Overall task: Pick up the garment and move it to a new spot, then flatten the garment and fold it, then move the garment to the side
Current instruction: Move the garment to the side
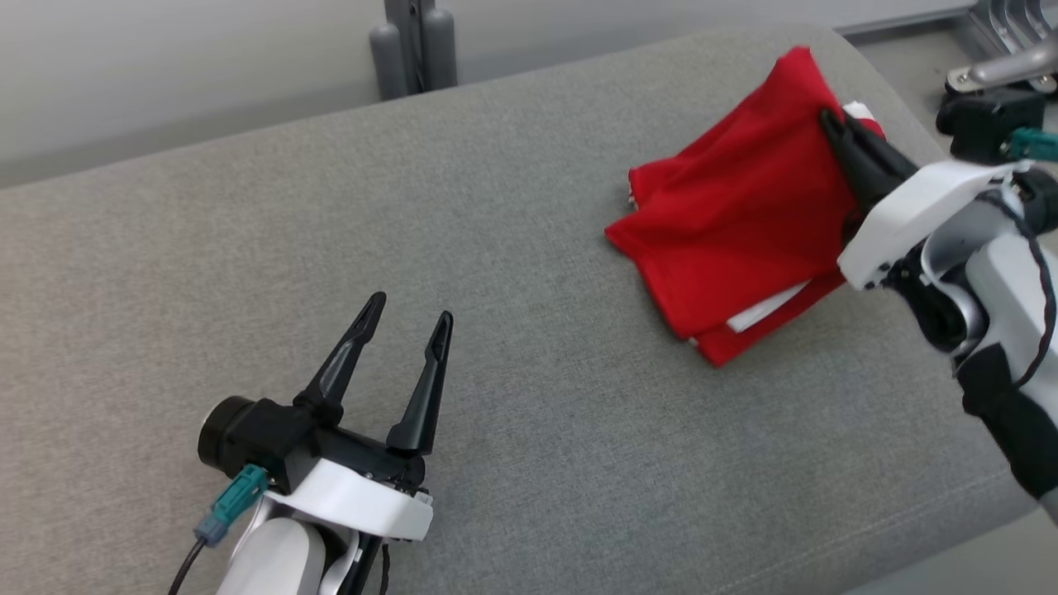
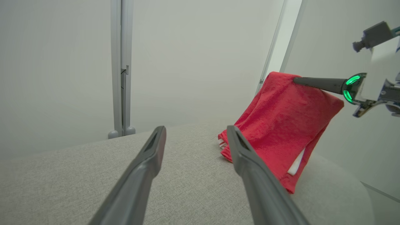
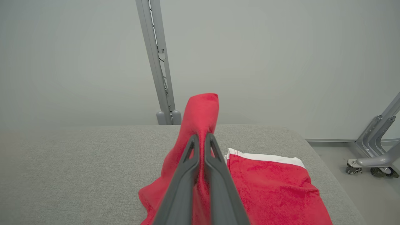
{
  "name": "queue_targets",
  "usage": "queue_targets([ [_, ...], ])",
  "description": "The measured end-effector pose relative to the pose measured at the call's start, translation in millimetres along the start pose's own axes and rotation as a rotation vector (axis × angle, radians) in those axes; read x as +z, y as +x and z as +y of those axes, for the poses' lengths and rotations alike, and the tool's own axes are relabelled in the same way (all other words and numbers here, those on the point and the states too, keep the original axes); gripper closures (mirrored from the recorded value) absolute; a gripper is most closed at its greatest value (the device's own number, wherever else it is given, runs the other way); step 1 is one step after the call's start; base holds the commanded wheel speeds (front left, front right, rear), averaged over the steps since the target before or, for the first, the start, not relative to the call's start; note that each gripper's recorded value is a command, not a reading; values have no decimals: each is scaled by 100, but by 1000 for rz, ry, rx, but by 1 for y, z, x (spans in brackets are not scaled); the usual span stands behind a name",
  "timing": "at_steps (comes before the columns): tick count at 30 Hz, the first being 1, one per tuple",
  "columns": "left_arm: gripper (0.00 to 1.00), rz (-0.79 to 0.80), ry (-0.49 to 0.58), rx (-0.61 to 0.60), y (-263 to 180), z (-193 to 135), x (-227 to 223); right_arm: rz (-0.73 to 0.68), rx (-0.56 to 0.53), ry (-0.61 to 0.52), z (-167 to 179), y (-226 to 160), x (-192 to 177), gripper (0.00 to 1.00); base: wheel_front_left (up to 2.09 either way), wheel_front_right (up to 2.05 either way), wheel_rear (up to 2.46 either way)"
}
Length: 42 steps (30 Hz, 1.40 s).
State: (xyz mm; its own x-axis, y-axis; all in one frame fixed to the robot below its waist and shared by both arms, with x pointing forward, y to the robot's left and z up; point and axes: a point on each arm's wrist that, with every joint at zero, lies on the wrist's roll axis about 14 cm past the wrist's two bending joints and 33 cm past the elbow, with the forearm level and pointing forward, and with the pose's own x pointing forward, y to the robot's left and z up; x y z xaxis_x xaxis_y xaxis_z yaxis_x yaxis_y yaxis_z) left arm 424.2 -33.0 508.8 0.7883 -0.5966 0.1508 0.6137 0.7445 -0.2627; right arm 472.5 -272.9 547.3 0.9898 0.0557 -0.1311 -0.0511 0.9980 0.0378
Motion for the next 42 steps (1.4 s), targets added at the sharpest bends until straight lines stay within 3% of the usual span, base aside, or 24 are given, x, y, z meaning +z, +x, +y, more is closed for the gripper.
queue_targets([
  [17,0,112,-27,-26,21,22,-48,59,-253,-102,-97,26,-10,100,0,0,0],
  [18,0,119,-28,-25,21,24,-50,72,-260,-106,-98,27,-15,96,0,0,0],
  [19,0,123,-29,-24,21,25,-52,84,-263,-111,-98,29,-20,57,0,0,0],
  [20,0,129,-30,-23,22,27,-55,102,-272,-116,-100,30,-26,0,0,0,0],
  [25,0,132,-27,-8,22,35,-57,191,-337,-195,-123,21,-44,0,0,0,0],
  [33,0,85,-14,31,17,39,-36,149,-327,-224,-117,16,-28,0,0,0,0],
  [39,0,35,7,86,5,45,-14,-19,-258,-193,-87,23,19,0,0,0,0],
  [42,0,16,20,133,-7,53,-3,-79,-218,-169,-72,17,24,0,0,0,0],
])
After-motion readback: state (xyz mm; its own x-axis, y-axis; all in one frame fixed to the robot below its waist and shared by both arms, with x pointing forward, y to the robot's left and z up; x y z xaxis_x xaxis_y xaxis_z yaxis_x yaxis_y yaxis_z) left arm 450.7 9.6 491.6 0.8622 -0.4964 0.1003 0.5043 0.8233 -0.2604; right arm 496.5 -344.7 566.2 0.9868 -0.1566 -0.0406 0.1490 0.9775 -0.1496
